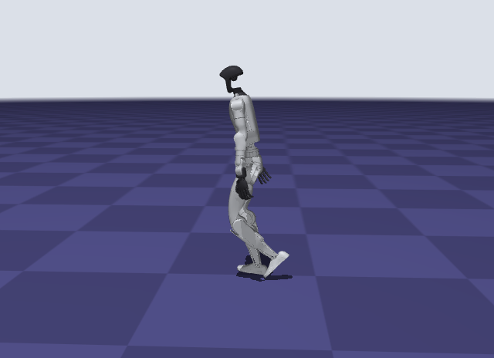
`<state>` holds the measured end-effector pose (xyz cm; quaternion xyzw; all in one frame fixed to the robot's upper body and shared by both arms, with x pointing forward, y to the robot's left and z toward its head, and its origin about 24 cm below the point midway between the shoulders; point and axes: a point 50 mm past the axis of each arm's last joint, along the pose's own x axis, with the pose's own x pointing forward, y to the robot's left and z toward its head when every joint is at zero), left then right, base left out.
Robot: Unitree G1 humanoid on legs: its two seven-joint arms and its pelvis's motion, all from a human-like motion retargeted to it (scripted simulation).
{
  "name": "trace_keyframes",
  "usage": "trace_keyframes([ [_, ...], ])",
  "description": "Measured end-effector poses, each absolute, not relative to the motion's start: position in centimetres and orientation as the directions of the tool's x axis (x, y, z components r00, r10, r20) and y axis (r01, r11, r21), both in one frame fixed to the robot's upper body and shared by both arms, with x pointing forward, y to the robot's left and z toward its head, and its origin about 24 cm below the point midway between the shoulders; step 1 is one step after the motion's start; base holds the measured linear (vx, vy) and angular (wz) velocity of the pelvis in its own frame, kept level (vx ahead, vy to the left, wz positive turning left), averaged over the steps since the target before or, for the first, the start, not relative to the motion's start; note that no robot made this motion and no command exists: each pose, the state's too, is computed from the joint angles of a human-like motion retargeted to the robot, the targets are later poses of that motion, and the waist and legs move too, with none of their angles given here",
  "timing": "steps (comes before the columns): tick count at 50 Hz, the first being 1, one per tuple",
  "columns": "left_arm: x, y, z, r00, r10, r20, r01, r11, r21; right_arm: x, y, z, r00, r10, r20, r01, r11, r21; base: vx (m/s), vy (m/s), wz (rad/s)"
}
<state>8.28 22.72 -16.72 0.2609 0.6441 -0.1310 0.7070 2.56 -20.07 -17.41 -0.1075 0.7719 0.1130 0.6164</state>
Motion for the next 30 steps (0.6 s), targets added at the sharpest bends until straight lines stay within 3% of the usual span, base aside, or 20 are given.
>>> trace_keyframes([
  [7,1.3,22.3,-17.5,-0.074,0.160,-0.984,0.435,0.893,0.113,8.0,-19.2,-17.2,0.006,-0.045,-0.999,-0.331,0.942,-0.045,0.46,0.25,-0.04],
  [17,-4.7,21.1,-17.2,-0.302,0.054,-0.952,0.323,0.945,-0.048,15.2,-16.7,-15.5,0.238,0.076,-0.968,-0.552,0.831,-0.070,0.56,0.23,-0.59],
  [21,-4.3,20.6,-17.4,-0.294,0.055,-0.954,0.374,0.925,-0.062,14.2,-16.7,-15.8,0.234,0.072,-0.970,-0.553,0.830,-0.072,0.64,0.28,0.70],
  [25,-0.9,21.4,-17.5,-0.221,0.061,-0.973,0.451,0.891,-0.047,11.8,-17.0,-16.7,0.245,-0.003,-0.969,-0.445,0.888,-0.115,0.62,0.13,0.35],
  [30,4.9,22.1,-17.3,0.002,0.167,-0.986,0.482,0.864,0.148,8.6,-18.3,-17.4,0.137,-0.069,-0.988,-0.372,0.921,-0.116,0.50,0.12,-0.50],
])
